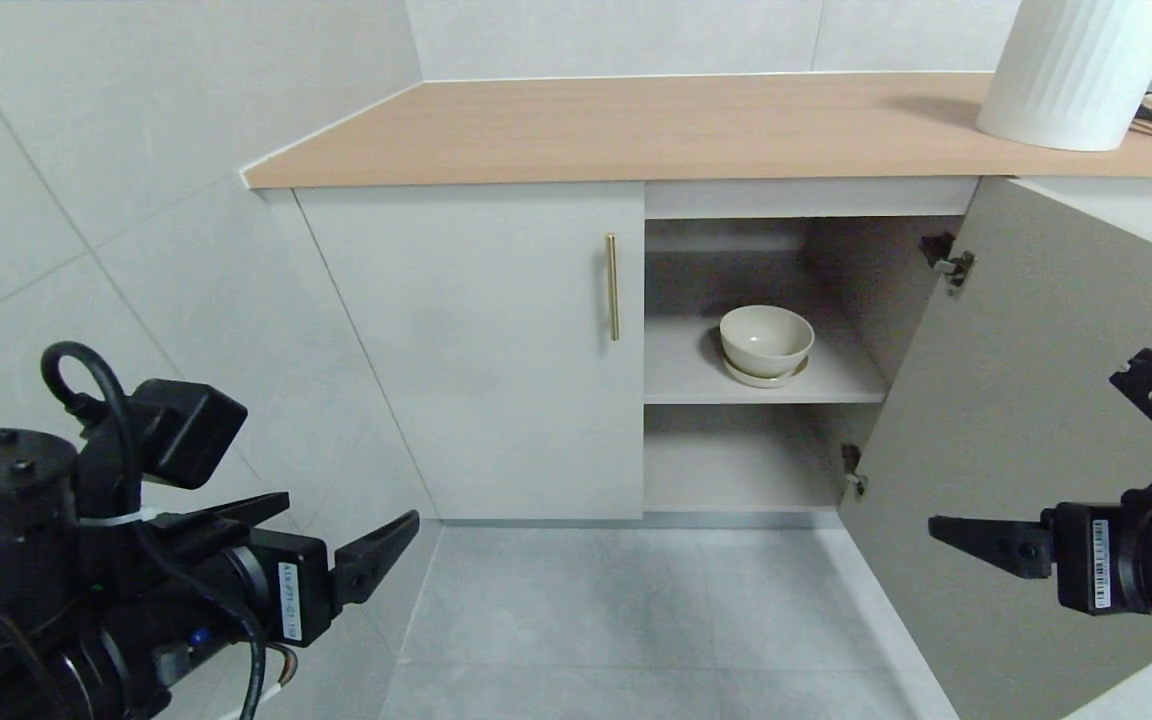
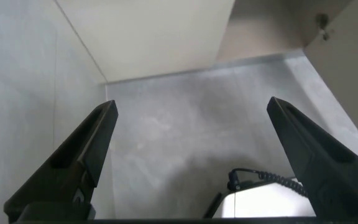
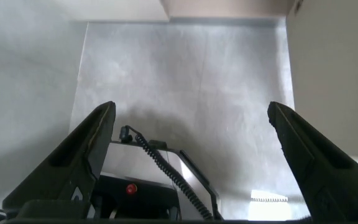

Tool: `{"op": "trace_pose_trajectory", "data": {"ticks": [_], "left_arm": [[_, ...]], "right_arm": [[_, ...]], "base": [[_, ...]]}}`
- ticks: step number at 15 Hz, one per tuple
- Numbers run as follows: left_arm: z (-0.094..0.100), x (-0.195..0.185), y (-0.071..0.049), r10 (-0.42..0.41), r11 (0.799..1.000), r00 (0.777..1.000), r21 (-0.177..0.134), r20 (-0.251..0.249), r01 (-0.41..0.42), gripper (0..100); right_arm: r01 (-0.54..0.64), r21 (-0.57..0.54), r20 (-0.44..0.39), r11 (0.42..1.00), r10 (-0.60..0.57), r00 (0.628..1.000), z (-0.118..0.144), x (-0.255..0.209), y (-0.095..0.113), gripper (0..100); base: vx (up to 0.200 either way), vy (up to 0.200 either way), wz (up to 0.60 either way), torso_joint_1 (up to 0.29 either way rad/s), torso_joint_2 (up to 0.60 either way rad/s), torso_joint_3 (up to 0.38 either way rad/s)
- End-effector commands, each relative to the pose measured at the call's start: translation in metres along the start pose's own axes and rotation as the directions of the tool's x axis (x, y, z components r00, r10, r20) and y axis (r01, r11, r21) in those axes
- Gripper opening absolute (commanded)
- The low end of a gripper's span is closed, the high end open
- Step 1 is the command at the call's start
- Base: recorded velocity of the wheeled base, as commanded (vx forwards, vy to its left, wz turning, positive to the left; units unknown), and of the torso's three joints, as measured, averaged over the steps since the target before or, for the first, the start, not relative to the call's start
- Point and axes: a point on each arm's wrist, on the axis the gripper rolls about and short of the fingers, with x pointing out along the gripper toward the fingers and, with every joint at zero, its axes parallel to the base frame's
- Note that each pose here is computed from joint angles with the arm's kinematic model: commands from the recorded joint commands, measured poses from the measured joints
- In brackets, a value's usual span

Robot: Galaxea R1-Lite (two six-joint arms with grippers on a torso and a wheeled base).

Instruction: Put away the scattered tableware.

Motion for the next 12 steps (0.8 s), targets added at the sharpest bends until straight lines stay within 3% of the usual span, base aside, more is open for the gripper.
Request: {"op": "trace_pose_trajectory", "data": {"ticks": [1, 3, 12], "left_arm": [[-0.0004, 0.0006, -0.0004, 0.000, 1.000, 1.000, 0.001, -0.003, 0.000, 100], [-0.0008, 0.0007, -0.0001, 0.001, 1.000, 1.000, 0.001, -0.004, -0.001, 100], [-0.0018, 0.0011, -0.0001, 0.001, 1.000, 1.000, 0.004, -0.009, -0.001, 100]], "right_arm": [[0.003, -0.001, -0.005, 1.000, -0.003, 1.000, -0.0004, 0.0014, 0.0004, 100], [0.001, -0.001, -0.006, 1.000, -0.001, 1.000, -0.0004, 0.0014, 0.0005, 100], [0.002, -0.003, -0.007, 1.000, -0.002, 1.000, -0.0008, 0.0016, 0.0003, 100]], "base": [[-0.200, 0.000, 0.00, 0.002, 0.00, 0.007], [-0.200, 0.000, 0.00, 0.000, 0.00, 0.005], [0.000, 0.000, 0.00, 0.000, 0.00, 0.000]]}}
